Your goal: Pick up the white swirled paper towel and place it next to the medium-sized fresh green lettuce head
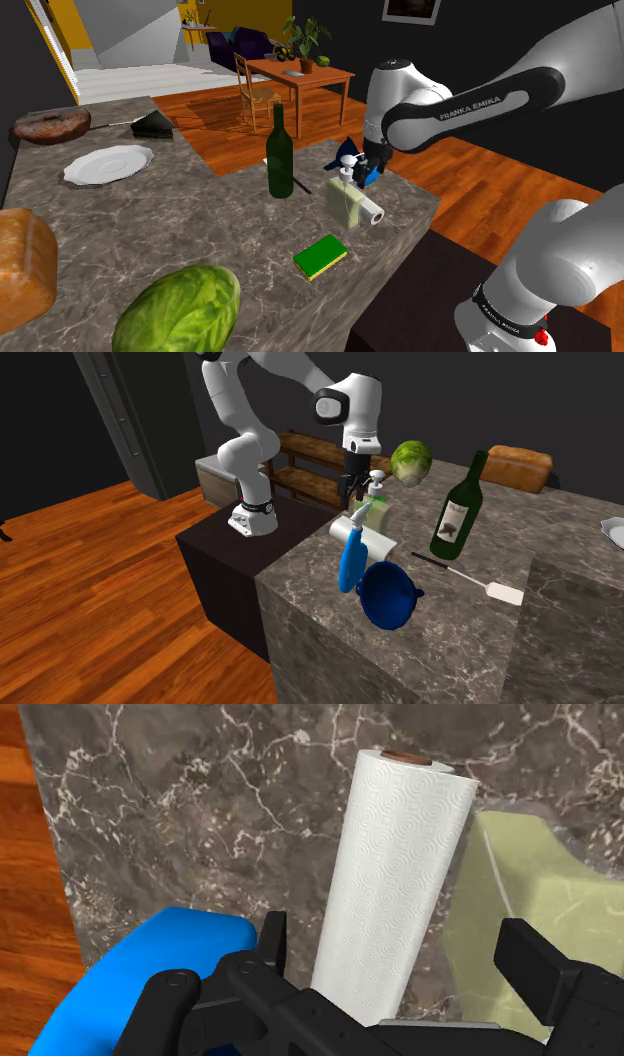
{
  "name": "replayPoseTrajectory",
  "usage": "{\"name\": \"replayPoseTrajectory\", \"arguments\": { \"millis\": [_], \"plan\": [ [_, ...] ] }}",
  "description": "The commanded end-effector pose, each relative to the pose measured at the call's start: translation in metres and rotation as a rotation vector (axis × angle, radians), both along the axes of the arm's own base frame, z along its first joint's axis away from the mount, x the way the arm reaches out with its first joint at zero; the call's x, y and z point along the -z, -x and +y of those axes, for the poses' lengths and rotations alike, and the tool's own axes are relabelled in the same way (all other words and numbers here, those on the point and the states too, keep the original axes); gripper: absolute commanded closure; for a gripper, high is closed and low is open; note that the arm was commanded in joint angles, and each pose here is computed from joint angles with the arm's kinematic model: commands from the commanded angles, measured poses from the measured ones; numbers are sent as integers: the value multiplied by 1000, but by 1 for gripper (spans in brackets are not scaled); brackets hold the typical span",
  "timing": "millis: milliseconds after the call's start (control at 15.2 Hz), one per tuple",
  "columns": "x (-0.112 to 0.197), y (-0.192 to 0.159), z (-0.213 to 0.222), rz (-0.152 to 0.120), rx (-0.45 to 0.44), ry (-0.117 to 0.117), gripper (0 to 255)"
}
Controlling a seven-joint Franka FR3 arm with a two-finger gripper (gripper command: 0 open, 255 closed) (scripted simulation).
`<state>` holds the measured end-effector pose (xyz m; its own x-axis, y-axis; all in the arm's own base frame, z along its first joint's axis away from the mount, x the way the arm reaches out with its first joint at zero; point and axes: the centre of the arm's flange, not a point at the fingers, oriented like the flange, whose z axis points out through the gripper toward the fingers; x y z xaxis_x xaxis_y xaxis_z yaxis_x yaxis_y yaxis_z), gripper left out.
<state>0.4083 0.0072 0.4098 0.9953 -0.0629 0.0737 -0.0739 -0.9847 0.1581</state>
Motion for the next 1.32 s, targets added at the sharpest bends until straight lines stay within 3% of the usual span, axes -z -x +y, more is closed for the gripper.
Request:
{"name": "replayPoseTrajectory", "arguments": {
  "millis": [0, 198, 726, 1254],
  "plan": [
    [26, -11, 0, -1, 13, 1, 0],
    [61, -29, -2, -2, 33, 5, 0],
    [104, -34, -8, -2, 36, 5, 0],
    [107, -34, -9, -2, 36, 5, 0]
  ]
}}
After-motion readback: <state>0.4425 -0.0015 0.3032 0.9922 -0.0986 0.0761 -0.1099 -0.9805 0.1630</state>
